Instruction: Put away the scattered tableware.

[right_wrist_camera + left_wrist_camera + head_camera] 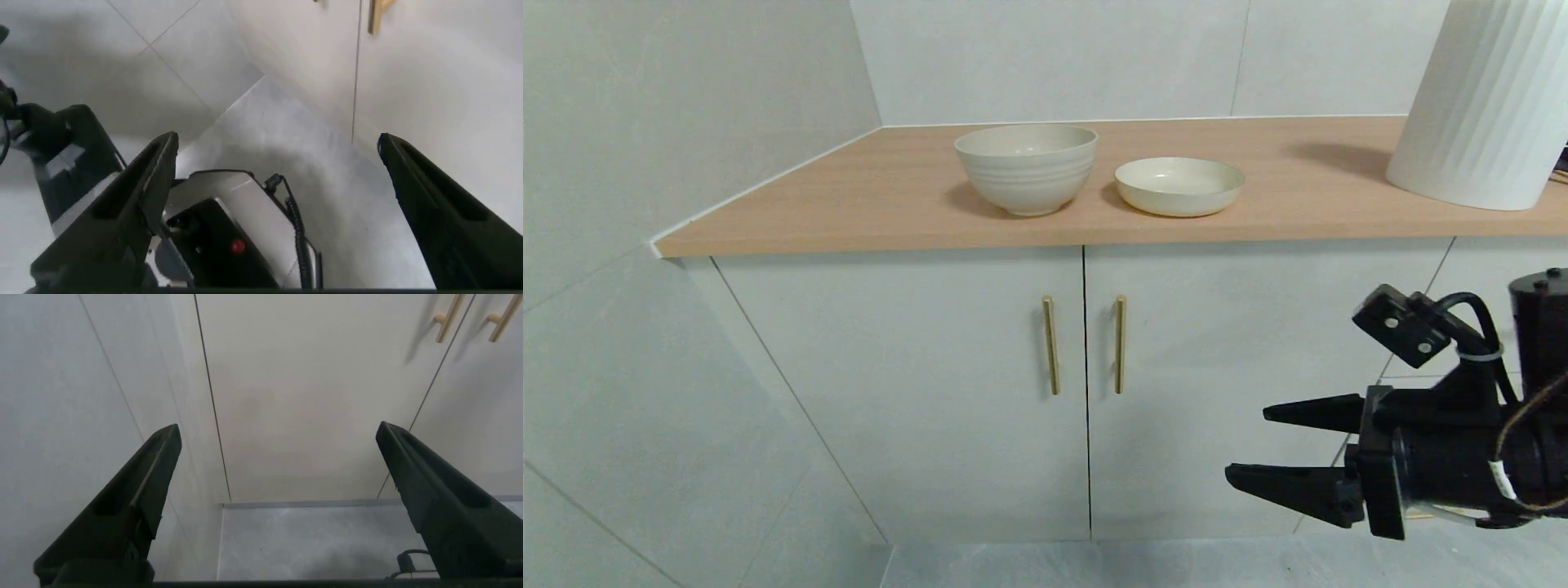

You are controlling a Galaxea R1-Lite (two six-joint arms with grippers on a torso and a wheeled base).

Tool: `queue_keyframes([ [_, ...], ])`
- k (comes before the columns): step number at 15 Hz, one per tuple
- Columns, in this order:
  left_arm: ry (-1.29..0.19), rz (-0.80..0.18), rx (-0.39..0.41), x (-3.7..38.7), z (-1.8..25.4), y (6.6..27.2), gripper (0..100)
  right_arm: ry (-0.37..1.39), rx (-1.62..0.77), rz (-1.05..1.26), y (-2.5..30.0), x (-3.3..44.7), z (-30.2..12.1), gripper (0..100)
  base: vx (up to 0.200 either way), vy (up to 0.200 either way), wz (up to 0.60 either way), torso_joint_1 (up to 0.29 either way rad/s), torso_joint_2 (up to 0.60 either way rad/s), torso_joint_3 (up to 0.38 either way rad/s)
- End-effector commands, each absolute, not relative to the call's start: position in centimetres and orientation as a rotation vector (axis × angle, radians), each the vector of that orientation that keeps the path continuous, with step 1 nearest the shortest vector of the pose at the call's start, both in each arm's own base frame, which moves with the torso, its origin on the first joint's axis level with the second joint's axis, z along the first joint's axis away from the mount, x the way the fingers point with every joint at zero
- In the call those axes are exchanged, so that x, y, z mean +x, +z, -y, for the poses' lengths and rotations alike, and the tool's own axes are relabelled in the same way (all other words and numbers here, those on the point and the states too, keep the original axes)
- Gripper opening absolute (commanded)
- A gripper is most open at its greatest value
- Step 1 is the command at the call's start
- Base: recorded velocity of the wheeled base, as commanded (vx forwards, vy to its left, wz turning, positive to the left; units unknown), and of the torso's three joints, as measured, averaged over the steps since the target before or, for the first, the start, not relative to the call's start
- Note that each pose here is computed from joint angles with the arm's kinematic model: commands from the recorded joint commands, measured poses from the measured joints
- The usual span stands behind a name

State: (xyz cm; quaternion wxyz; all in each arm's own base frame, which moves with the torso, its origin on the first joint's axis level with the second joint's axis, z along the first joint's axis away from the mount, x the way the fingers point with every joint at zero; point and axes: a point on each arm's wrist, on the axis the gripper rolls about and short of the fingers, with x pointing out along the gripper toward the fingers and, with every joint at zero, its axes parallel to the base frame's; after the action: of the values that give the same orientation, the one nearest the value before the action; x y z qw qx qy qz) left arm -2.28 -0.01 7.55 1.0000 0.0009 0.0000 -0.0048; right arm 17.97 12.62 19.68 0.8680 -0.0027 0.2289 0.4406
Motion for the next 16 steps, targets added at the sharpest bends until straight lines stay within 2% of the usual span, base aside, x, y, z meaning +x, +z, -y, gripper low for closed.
queue_keyframes([
  [1, -0.009, 0.0, 0.002, -2.3, 0.0, 7.5, 100, 0.926, -0.013, -0.546, 18.4, 20.7, -14.7, 100, 0.0, 0.0, 0.0, 0.0, 0.0, 0.0],
  [5, -0.009, 0.0, 0.002, -2.3, 0.0, 7.5, 100, 0.914, 0.058, -0.531, 16.9, 23.4, -16.6, 100, 0.0, 0.0, 0.0, 0.0, 0.0, 0.0],
  [9, -0.009, 0.0, 0.0, -2.3, 0.0, 7.5, 100, 0.964, 0.117, -0.424, 17.3, 25.6, -19.5, 100, 0.0, 0.0, 0.0, 0.0, 0.0, 0.0],
  [16, -0.009, 0.0, 0.002, -2.3, 0.0, 7.5, 100, 0.943, 0.175, -0.379, 15.5, 28.2, -20.8, 100, 0.0, 0.0, 0.0, 0.0, 0.0, 0.0],
])
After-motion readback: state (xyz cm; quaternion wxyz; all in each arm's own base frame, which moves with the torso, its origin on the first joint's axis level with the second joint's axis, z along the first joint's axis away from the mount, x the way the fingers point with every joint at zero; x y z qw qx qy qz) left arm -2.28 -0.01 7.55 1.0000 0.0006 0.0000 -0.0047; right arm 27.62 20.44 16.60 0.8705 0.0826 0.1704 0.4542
